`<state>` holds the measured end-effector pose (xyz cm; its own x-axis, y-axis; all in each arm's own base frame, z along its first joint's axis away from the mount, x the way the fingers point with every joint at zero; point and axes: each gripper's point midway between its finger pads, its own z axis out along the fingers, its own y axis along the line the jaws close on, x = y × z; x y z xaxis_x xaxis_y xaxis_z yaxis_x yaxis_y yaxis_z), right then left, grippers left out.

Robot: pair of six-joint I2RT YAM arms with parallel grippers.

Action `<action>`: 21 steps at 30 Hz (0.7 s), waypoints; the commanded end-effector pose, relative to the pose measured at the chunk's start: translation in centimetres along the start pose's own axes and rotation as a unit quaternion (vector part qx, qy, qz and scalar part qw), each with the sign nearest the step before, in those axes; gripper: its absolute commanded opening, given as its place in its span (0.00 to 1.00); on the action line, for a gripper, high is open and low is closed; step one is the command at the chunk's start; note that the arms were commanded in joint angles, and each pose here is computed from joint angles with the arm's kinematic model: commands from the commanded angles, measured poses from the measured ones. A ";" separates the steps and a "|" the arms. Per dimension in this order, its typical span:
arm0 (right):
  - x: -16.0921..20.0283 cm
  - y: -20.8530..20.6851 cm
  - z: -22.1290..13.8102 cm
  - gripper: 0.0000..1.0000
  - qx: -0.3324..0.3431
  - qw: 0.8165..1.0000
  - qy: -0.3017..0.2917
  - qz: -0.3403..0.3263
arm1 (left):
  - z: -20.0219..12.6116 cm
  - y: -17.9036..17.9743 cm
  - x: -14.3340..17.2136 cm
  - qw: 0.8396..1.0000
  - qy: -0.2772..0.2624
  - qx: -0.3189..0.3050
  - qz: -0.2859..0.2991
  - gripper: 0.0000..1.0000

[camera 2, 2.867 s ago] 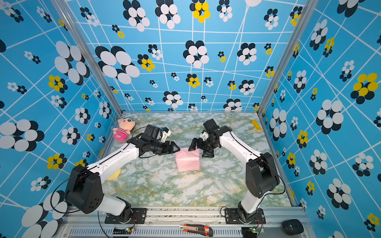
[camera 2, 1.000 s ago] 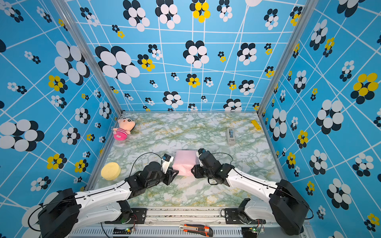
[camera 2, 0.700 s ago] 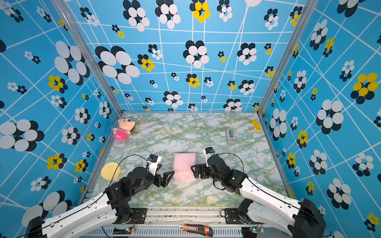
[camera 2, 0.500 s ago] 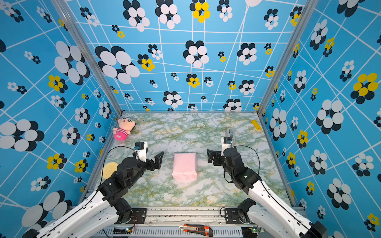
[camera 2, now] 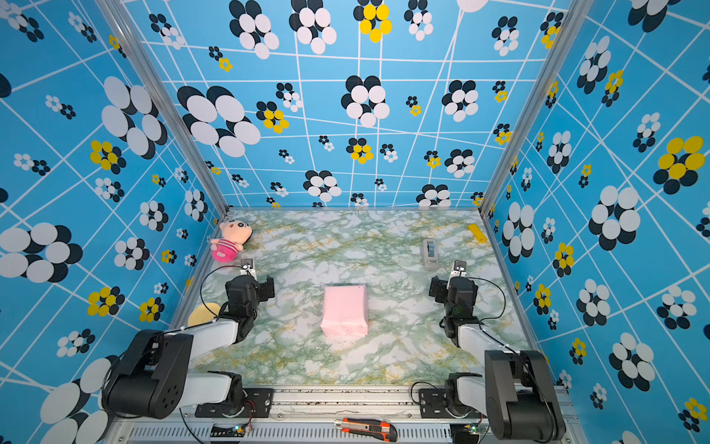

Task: Wrap a gift box in wrapping paper
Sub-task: Reset both arms

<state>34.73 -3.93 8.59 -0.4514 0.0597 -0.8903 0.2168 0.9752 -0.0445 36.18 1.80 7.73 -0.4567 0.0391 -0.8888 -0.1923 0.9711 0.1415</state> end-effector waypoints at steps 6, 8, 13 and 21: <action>-3.1 3.6 2.7 0.99 -0.089 0.991 -0.103 0.004 | 1.8 -0.9 -3.1 0.995 -0.063 0.059 -0.046 0.99; -2.6 3.1 2.6 1.00 -0.077 0.994 -0.075 0.002 | 1.8 -0.8 -3.4 0.994 -0.078 0.056 -0.044 0.99; -2.6 3.6 3.5 1.00 -0.084 0.995 -0.054 -0.003 | 1.8 -1.0 -3.3 0.995 -0.070 0.057 -0.040 0.99; -2.7 3.5 3.5 1.00 -0.083 0.995 -0.062 -0.001 | 1.9 -1.1 -3.3 0.995 -0.071 0.057 -0.039 0.99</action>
<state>39.14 -1.64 8.39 -0.3683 0.0475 -0.9285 0.0785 0.9967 0.0199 38.74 1.37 8.55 -0.3524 -0.0022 -0.9358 -0.1294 0.9905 0.0464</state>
